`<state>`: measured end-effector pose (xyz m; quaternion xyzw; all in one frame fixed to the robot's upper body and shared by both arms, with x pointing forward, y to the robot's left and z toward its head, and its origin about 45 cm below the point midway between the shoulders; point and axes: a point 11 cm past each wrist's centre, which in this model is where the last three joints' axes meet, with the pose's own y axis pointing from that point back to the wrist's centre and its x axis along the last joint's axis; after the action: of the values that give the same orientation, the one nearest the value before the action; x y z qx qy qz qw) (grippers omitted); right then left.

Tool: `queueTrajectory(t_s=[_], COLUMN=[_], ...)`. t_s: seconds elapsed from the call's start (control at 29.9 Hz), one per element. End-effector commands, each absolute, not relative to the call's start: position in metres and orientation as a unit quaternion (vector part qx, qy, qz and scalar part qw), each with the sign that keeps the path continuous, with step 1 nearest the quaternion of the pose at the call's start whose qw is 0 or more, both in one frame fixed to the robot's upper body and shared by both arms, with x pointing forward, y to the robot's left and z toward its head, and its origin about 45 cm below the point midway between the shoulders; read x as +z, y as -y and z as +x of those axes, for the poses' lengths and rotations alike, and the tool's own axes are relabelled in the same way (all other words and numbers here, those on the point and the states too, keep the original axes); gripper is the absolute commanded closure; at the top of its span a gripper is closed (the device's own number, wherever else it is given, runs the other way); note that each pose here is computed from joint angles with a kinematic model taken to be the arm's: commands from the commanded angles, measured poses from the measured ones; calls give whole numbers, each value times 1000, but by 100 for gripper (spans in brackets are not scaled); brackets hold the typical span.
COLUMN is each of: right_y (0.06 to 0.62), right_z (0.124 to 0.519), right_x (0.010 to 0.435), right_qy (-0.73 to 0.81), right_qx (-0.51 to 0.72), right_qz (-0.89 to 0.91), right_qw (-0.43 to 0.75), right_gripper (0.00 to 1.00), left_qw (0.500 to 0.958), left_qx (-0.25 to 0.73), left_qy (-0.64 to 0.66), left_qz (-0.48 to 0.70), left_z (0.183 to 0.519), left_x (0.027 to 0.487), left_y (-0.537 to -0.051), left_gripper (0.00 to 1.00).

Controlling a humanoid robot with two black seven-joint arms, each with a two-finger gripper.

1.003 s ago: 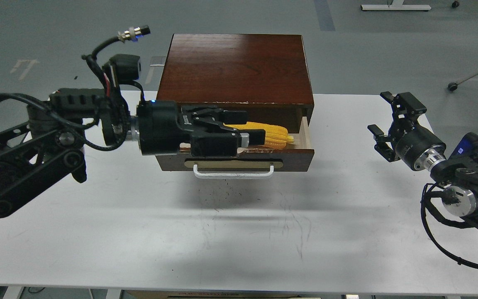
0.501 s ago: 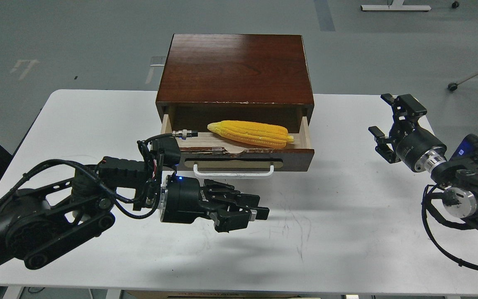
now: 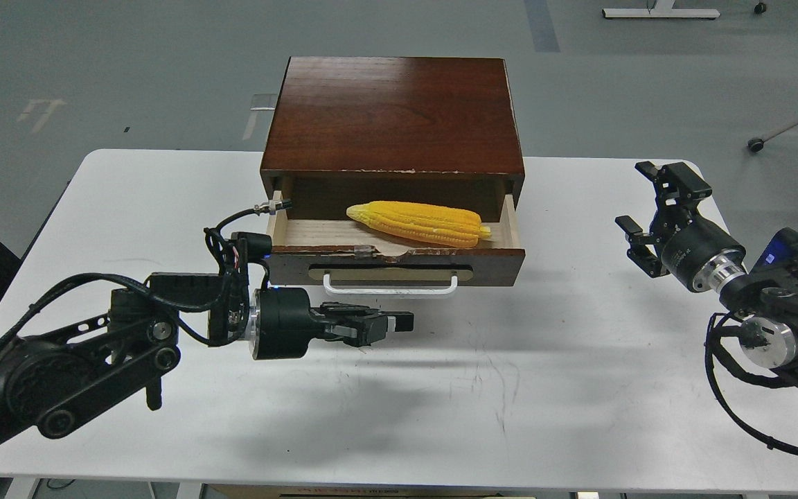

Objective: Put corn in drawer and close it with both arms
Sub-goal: 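Swing the left gripper down to the front of the drawer, then push the drawer front with the left gripper into the cabinet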

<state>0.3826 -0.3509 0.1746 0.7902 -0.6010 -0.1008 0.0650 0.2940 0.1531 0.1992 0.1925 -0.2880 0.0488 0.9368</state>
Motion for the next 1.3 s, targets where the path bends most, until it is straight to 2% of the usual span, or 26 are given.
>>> queueTrajectory(t_s=[0.0,1.27], right_y=[352,355], right_z=[382,378], right_x=[175,170], right_qy=[601,603], right_qx=[-100,-104], right_qz=[790,788], right_qw=[66,70], right_gripper=[4,4], left_qw=[938,933], left_qx=[60,148], left_qy=[277,248], left_qz=[200,213], left_z=[298,329], left_x=[195,184], left_y=[-159,-174], left_gripper=[100,100])
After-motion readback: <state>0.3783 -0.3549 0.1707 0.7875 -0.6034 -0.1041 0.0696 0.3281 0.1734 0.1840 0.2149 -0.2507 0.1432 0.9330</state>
